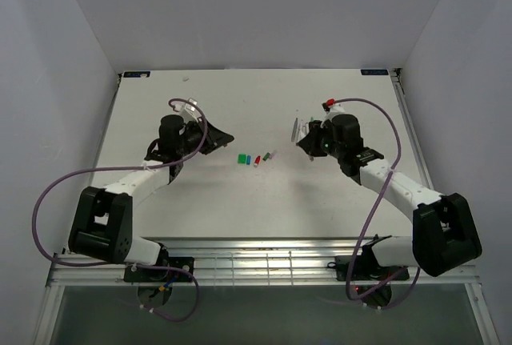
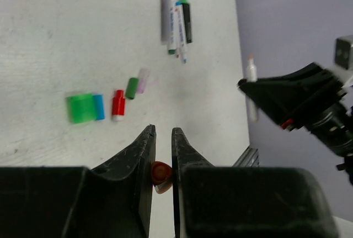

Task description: Open the pen caps

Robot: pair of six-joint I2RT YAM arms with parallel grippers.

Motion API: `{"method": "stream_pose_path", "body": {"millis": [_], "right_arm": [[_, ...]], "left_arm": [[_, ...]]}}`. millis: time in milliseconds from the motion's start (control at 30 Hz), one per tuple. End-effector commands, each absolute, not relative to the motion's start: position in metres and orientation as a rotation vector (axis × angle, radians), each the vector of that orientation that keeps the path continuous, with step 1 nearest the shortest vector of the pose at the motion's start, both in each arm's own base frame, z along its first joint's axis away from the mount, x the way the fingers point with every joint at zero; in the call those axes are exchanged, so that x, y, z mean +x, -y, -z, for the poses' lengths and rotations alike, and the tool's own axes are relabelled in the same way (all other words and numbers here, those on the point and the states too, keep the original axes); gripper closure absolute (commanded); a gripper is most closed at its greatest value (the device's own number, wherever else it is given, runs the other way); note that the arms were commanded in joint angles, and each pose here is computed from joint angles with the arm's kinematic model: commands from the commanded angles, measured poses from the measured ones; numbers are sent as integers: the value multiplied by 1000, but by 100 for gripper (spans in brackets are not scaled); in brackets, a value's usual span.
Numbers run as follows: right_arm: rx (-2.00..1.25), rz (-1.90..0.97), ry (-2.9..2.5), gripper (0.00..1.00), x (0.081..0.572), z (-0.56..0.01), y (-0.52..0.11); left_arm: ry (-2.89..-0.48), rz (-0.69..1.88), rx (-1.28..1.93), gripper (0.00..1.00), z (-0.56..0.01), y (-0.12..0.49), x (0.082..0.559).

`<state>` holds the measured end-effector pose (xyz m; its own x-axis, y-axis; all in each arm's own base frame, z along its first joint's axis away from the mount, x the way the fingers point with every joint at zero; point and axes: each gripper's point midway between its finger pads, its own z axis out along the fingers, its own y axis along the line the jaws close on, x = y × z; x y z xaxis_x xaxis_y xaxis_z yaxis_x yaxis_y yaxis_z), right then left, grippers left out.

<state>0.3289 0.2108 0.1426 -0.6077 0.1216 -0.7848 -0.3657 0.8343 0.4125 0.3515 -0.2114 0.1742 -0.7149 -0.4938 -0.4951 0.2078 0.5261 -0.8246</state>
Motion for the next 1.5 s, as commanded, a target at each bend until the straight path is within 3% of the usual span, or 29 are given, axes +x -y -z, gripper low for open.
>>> {"method": "stream_pose_path", "body": {"millis": [0, 300, 433, 467, 667, 800, 933, 1333, 1367, 1467], "right_arm": [[-74, -521, -2155, 92, 360, -137, -164], [72, -336, -2227, 92, 414, -102, -93], [55, -272, -2290, 92, 426, -73, -84], [44, -267, -2287, 92, 432, -74, -84], [18, -288, -2334, 89, 445, -53, -89], [12, -310, -2354, 85, 448, -44, -91], [5, -340, -2370, 84, 447, -37, -94], [2, -409, -2376, 58, 462, -32, -106], [6, -406, -2376, 54, 463, -31, -106], [12, -397, -2362, 51, 463, -39, -104]], "left_arm": [[-2190, 1131, -107, 100, -127, 207, 337], [-2331, 1061, -91, 100, -72, 209, 353], [-2394, 991, -126, 85, -50, 204, 356], [-2397, 984, -129, 76, -49, 204, 357], [-2418, 963, -149, 64, -41, 203, 360], [-2415, 952, -158, 50, -41, 202, 361], [-2415, 946, -170, 47, -41, 201, 361], [-2331, 898, -177, 38, -83, 193, 364], [-2322, 881, -186, 31, -88, 191, 365], [-2301, 823, -230, 26, -106, 181, 364]]}}
